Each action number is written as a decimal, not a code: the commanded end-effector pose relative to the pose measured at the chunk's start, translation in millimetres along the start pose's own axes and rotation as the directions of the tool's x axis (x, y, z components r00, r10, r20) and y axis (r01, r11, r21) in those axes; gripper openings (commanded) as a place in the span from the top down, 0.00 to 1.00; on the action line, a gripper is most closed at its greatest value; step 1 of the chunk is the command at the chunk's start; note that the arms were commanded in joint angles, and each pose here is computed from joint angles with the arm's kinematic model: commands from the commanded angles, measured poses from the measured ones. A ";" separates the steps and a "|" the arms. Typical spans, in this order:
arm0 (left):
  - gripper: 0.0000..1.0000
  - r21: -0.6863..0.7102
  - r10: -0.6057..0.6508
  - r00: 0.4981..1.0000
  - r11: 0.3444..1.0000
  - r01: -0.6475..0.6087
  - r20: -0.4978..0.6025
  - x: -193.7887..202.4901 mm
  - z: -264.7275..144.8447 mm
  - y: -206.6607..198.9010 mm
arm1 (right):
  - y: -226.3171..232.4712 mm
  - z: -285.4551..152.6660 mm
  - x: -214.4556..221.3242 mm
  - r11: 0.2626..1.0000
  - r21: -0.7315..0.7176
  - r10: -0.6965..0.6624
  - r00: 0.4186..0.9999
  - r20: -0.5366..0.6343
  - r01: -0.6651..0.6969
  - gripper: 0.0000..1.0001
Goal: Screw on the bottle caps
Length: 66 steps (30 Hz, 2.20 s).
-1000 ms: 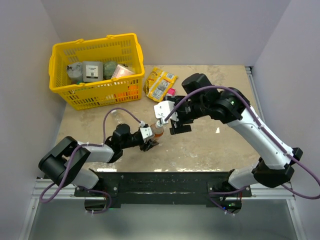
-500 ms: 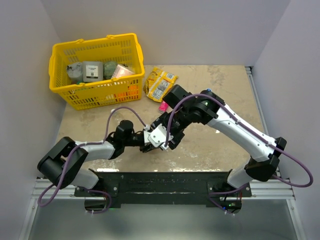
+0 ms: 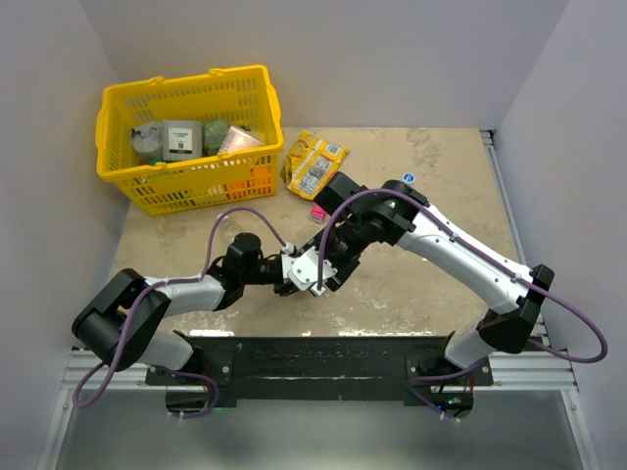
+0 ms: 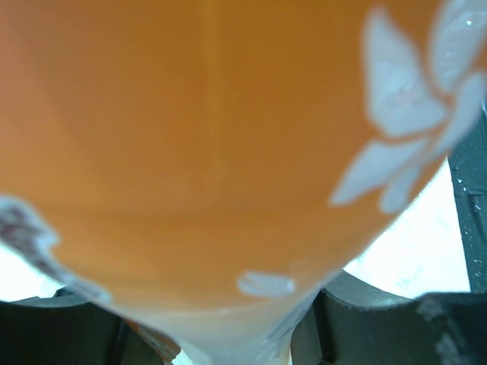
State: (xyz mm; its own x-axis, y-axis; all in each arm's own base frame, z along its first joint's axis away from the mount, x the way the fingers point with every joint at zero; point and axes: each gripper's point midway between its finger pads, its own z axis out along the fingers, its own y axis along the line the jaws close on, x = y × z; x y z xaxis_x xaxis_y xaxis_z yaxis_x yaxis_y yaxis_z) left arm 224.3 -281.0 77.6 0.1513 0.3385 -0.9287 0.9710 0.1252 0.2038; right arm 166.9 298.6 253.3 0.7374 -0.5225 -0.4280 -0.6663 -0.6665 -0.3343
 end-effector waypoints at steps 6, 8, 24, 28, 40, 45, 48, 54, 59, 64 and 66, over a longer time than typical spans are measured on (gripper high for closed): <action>1.00 -0.017 0.085 0.992 0.996 -0.084 0.088 -31.4 2.1 14.2 | 12.8 0.2 16.6 0.999 -0.011 0.038 0.996 -0.083 -0.039 0.54; 1.00 -0.010 0.093 0.991 0.996 -0.092 0.093 -32.2 2.2 13.1 | 11.3 1.4 19.9 0.999 0.009 0.033 0.995 -0.094 -0.032 0.54; 1.00 -0.107 0.072 0.993 0.992 -0.062 0.090 -32.9 -1.2 28.0 | 7.7 0.9 28.6 0.983 0.033 0.185 0.972 -0.148 -0.182 0.76; 1.00 -0.178 0.051 0.996 0.983 -0.036 0.079 -32.5 -3.7 40.5 | 13.6 6.5 23.6 0.954 0.000 0.297 0.946 -0.131 -0.299 0.81; 1.00 -0.614 -0.078 0.990 0.778 0.133 0.115 -41.6 -34.5 118.3 | 7.2 39.2 27.1 0.524 0.065 0.852 0.520 -0.063 -0.849 0.80; 1.00 -0.554 -0.115 0.991 0.822 0.133 0.066 -22.9 -26.2 102.1 | -22.7 1.0 41.1 0.550 0.230 0.831 0.554 -0.054 -0.803 0.49; 1.00 -0.491 -0.129 0.991 0.862 0.125 0.024 -9.8 -22.1 84.4 | -30.1 -36.5 65.9 0.564 0.349 0.814 0.575 -0.082 -0.749 0.39; 1.00 -0.300 -0.110 0.994 0.948 0.105 0.000 -2.4 -15.0 45.8 | -26.1 -71.8 58.8 0.815 0.297 0.541 0.837 -0.085 -0.497 0.36; 1.00 -0.133 -0.029 1.000 0.991 0.028 -0.008 -9.8 -8.1 24.4 | -25.9 -67.1 20.8 0.945 0.292 0.159 0.987 -0.024 -0.145 0.25; 1.00 -0.066 0.028 1.000 0.997 -0.028 -0.006 -18.5 -5.0 20.5 | -11.8 -39.0 -3.6 0.988 0.153 0.029 0.999 0.013 -0.031 0.26; 1.00 -0.061 0.036 0.999 0.997 -0.036 -0.009 -18.8 -5.1 20.9 | -7.9 -32.4 -7.6 0.994 0.109 0.004 1.000 0.021 -0.006 0.26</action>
State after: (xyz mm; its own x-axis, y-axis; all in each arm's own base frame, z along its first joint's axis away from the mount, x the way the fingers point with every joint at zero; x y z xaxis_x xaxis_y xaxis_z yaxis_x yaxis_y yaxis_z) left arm 239.2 -268.0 72.6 0.0630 0.3957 -0.9162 0.9507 0.2556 0.1758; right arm 180.2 275.0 306.3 0.6470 -0.6095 -0.4582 -0.7592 -0.4588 -0.4617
